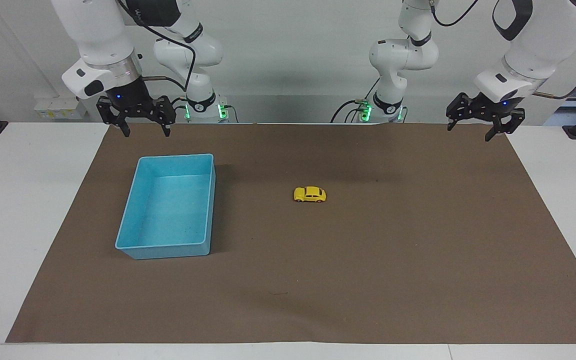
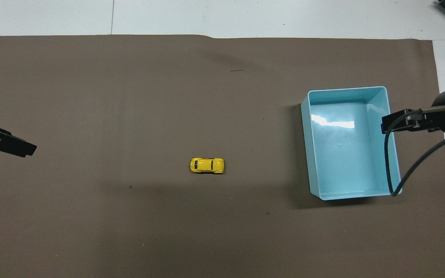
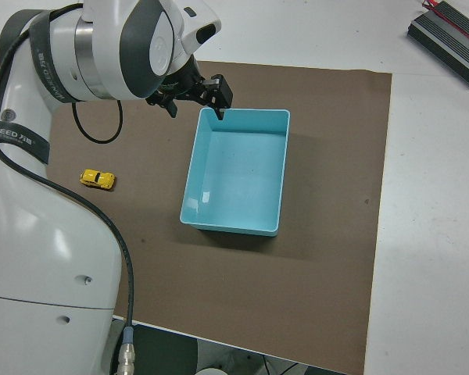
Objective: Wind up and store yellow beetle car
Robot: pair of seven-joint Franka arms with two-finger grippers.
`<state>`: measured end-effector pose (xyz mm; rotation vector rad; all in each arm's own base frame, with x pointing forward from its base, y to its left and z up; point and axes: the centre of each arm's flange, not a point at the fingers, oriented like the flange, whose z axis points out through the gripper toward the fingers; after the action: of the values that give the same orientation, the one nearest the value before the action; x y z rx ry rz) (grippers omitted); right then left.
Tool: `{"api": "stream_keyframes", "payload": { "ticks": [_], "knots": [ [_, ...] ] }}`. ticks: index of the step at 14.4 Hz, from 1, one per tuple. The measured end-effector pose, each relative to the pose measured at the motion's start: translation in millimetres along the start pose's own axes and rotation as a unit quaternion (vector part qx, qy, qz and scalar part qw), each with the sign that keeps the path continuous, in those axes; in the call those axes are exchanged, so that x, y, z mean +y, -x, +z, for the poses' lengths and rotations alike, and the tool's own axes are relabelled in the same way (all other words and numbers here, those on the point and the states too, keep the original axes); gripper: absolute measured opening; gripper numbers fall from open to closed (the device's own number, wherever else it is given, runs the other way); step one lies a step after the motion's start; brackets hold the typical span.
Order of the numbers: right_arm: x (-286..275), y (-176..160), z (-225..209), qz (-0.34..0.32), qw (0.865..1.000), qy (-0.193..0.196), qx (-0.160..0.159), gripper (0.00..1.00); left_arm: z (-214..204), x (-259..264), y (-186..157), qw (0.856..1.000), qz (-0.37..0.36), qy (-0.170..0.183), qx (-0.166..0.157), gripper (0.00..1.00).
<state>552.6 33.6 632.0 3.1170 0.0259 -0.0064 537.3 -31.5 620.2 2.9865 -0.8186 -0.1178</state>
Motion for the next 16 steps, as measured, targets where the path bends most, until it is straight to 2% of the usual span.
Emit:
{"api": "stream_keyframes", "payload": {
  "ticks": [3, 5, 11, 13, 16],
  "knots": [
    [0.0, 0.0, 0.0, 0.000, 1.000, 0.000, 0.000, 1.00, 1.1, 0.2, -2.4, 0.995, 0.103, -0.001, 0.002, 1.00],
    [0.0, 0.0, 0.0, 0.000, 1.000, 0.000, 0.000, 1.00, 4.7, -0.5, -5.4, 0.984, 0.178, -0.002, 0.002, 1.00],
    [0.0, 0.0, 0.0, 0.000, 1.000, 0.000, 0.000, 1.00, 22.9, 18.8, -26.1, 0.933, 0.361, -0.009, 0.009, 1.00],
    [0.0, 0.0, 0.0, 0.000, 1.000, 0.000, 0.000, 1.00, 35.8, 40.5, -41.2, 0.917, 0.398, -0.016, 0.014, 1.00],
    [0.0, 0.0, 0.0, 0.000, 1.000, 0.000, 0.000, 1.00, 64.4, 73.6, -61.0, 0.902, 0.430, -0.022, 0.017, 1.00]
  ]
}}
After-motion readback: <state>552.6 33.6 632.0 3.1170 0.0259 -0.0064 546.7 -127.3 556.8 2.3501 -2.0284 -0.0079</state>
